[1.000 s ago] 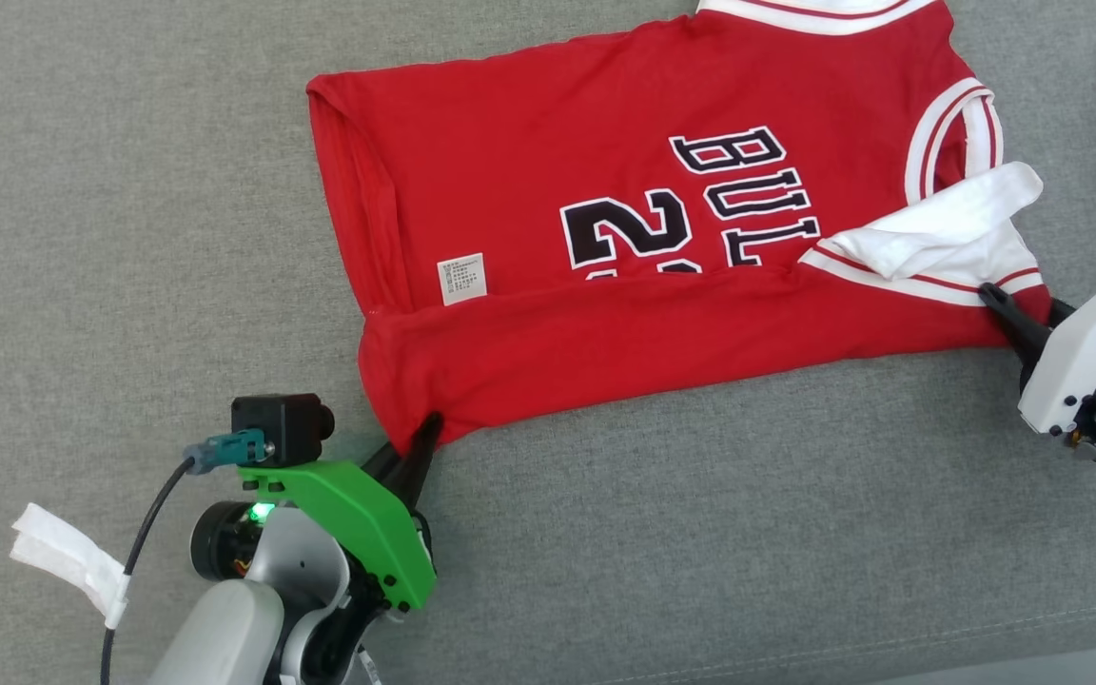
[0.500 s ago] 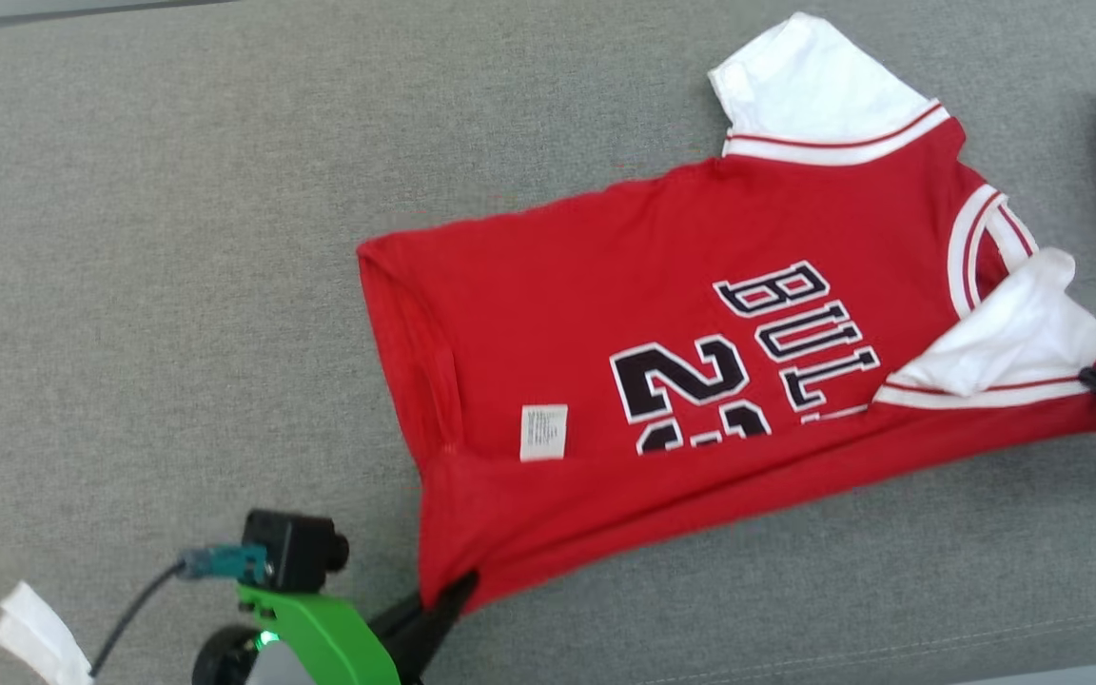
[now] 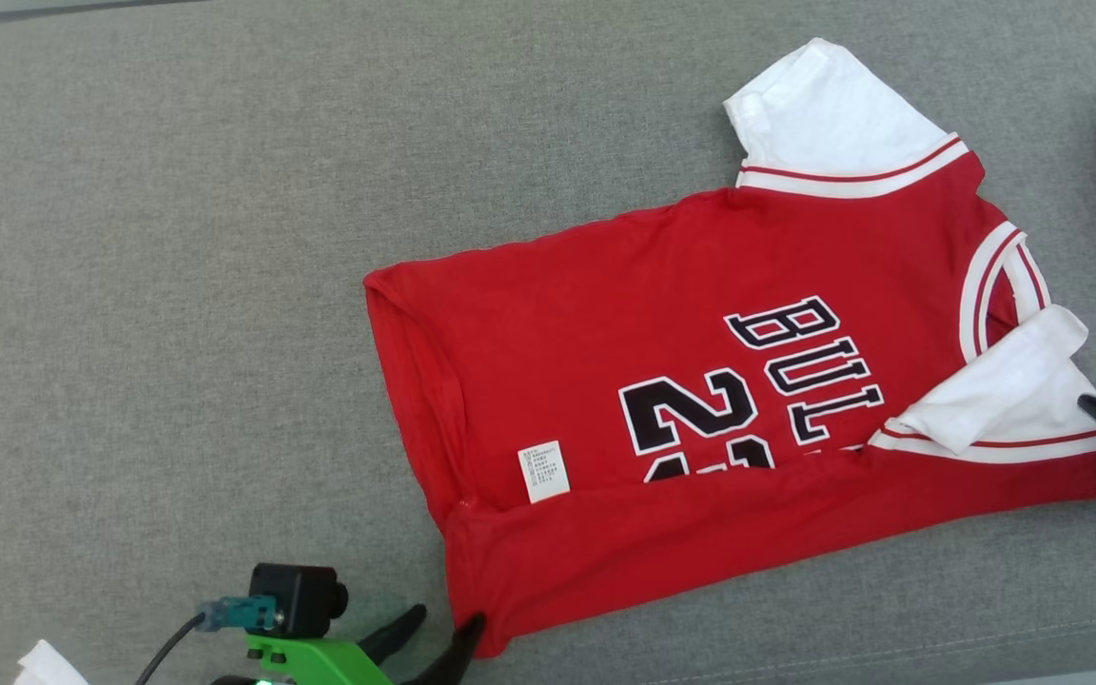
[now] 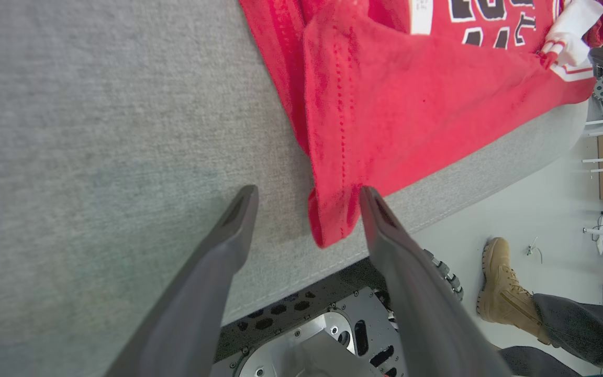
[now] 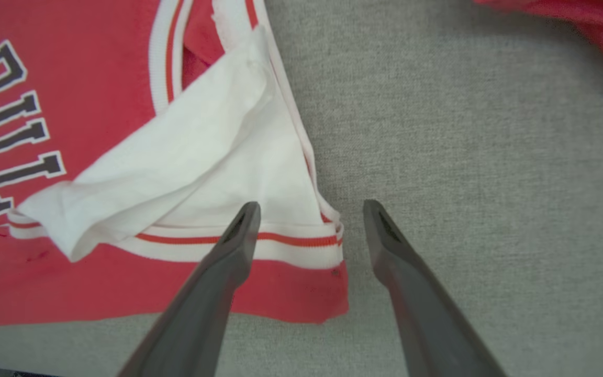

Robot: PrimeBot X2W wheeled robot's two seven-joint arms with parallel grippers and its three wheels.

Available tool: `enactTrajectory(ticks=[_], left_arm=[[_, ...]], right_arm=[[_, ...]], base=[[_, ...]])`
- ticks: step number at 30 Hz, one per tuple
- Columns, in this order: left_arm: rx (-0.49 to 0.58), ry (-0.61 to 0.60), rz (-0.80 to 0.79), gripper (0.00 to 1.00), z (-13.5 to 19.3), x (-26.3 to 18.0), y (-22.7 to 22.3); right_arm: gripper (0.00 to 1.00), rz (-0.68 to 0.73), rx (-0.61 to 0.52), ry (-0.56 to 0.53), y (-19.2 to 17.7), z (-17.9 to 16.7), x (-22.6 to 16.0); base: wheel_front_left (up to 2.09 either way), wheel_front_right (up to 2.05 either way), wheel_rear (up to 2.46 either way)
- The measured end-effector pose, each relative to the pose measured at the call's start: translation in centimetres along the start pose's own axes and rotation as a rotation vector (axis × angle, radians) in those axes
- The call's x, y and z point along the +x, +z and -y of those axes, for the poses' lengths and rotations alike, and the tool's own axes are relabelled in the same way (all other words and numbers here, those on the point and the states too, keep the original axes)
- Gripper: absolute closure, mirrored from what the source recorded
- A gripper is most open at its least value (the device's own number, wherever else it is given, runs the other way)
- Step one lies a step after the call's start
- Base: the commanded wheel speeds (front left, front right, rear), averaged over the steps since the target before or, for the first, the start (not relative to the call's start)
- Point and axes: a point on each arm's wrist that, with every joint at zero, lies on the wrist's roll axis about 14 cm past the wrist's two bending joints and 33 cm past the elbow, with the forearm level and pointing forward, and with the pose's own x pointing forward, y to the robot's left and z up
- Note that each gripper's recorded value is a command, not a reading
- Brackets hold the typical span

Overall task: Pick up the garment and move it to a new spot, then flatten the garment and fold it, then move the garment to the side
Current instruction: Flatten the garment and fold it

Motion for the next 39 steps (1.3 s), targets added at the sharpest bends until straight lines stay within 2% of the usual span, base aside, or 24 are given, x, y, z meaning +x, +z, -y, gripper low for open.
enactTrajectory(ticks=[4,8,11,15,22,29,33,39], left_arm=[[0.063,0.064,0.065,0.00,-1.5,-0.6,2.3],[0.151,0.093,0.196,0.00,-1.7,0.4,8.4],[0.189,0.123,0.274,0.00,-1.8,2.0,12.4],[0.238,0.154,0.292,0.00,-2.4,4.7,15.2],[0.254,0.185,0.296,0.00,-3.6,7.0,16.6],[0.248,0.211,0.286,0.00,-4.7,7.6,16.8],[0.257,0.213,0.282,0.00,-5.0,8.1,17.2],[0.271,0.199,0.267,0.00,-4.7,8.6,17.5]], right_arm=[[0.00,0.132,-0.045,0.016,4.8,-0.6,-1.2],[0.00,0.324,-0.127,0.002,12.0,-1.7,-1.7],[0.00,0.378,-0.169,0.023,15.3,-3.8,0.0],[0.00,0.390,-0.233,0.041,18.7,-6.8,3.7],[0.00,0.356,-0.257,0.054,21.1,-9.6,10.2],[0.00,0.254,-0.256,0.079,19.2,-11.6,16.0],[0.00,0.231,-0.249,0.080,18.5,-11.8,17.9],[0.00,0.225,-0.255,0.071,18.6,-11.7,18.3]], base=[[0.00,0.00,0.00],[0.00,0.00,0.00],[0.00,0.00,0.00],[0.00,0.00,0.00],[0.00,0.00,0.00],[0.00,0.00,0.00],[0.00,0.00,0.00],[0.00,0.00,0.00]])
